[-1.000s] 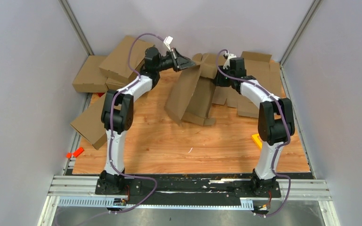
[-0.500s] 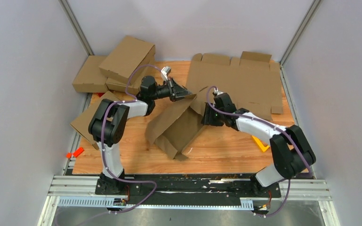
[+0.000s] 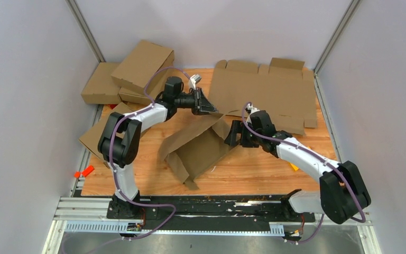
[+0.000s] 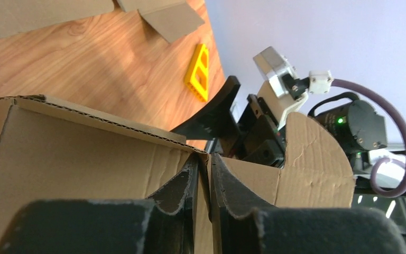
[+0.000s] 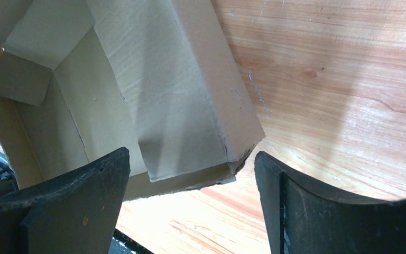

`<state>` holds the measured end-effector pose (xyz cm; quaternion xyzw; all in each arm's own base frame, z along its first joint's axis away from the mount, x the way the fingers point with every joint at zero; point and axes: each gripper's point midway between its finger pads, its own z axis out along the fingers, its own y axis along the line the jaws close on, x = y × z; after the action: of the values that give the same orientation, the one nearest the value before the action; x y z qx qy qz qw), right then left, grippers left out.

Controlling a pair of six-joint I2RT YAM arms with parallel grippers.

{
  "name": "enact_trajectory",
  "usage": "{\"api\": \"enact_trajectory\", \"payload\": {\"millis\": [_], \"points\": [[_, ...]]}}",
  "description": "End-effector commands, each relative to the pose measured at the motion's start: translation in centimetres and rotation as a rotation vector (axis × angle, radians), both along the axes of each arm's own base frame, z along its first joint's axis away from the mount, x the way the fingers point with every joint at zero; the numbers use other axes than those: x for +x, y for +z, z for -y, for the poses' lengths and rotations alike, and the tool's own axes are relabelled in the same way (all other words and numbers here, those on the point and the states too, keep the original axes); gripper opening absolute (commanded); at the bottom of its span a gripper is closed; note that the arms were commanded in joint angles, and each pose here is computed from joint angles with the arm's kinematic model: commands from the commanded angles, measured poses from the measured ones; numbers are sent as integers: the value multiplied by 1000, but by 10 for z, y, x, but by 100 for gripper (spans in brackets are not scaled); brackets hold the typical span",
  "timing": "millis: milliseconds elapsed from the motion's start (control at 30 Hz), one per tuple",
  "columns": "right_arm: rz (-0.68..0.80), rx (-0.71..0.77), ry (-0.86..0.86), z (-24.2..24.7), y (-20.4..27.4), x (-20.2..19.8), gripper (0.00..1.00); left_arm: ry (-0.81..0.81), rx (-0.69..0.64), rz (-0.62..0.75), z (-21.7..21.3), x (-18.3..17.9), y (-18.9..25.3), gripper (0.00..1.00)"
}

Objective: Fold the paper box

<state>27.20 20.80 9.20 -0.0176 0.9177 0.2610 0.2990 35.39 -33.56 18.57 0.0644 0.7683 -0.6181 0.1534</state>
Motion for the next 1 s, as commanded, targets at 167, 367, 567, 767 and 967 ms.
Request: {"api": "enact_trajectory", "payload": {"millis": [167,367,567,767,967], "points": [[80,39,145,3,28,-12,94,-128,130,-2,-1,-6,-26,20],[189,15,123,4,45,28,90,-134,116,-9,2,-4,-23,21],[218,111,187,-24,32,51,85,-134,72,-17,4,-5,-15,21],[183,55,225,-36,-7,47,78,-134,31,-7,7,-3,-5,22],[127,-83,198,-26,-42,40,60,-130,17,0,9,0,0,38]]}}
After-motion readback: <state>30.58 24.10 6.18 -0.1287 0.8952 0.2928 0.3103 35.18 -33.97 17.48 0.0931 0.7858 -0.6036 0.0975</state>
